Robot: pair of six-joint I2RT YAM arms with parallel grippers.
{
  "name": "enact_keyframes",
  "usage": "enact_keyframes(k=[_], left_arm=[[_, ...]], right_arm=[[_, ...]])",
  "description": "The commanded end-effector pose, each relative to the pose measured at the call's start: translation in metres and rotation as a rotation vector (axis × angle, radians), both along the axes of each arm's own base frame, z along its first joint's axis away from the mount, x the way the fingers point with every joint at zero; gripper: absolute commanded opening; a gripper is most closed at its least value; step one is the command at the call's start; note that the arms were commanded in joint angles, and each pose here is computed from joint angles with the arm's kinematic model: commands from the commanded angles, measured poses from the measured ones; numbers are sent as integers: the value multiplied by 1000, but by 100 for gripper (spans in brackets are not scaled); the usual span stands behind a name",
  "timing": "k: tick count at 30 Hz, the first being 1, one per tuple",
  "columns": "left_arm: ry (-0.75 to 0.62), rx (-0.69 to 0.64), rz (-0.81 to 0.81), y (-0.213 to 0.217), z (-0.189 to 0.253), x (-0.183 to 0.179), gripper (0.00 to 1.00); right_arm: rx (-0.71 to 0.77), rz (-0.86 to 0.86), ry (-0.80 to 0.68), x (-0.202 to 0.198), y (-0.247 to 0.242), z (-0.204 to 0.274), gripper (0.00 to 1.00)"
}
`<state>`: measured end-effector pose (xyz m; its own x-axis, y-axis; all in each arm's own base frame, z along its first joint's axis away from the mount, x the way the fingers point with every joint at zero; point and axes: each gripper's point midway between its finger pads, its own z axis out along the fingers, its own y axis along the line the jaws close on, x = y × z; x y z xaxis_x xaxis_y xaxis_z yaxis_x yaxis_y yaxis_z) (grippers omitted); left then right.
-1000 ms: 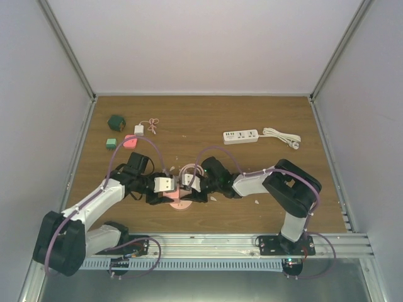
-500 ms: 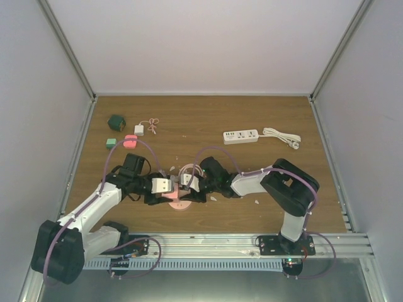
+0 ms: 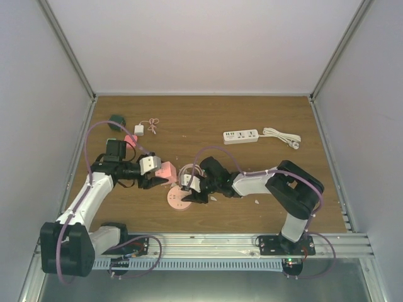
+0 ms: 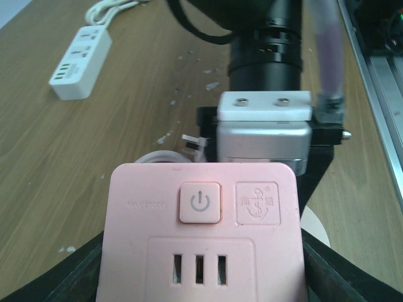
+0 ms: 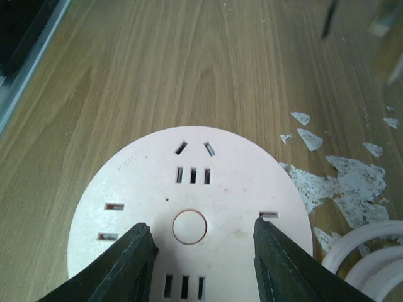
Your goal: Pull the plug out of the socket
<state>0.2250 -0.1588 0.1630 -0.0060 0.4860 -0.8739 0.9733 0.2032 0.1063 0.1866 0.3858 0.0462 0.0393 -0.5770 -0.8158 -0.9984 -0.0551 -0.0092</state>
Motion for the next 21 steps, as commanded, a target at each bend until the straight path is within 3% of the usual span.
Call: enact_keyframes(k=[1,10,21], left_arm=[[64,-80,55,8,17,11,27],[245,-87,282,49,-5,57,28],[421,-149,440,84,-36,115,32]], right_arm=[[-144,-8,59,-18,-25,-25,46],[-51,-14,-39,-9,-18,21,47],[-1,-29,-134,0,-20,49,50]])
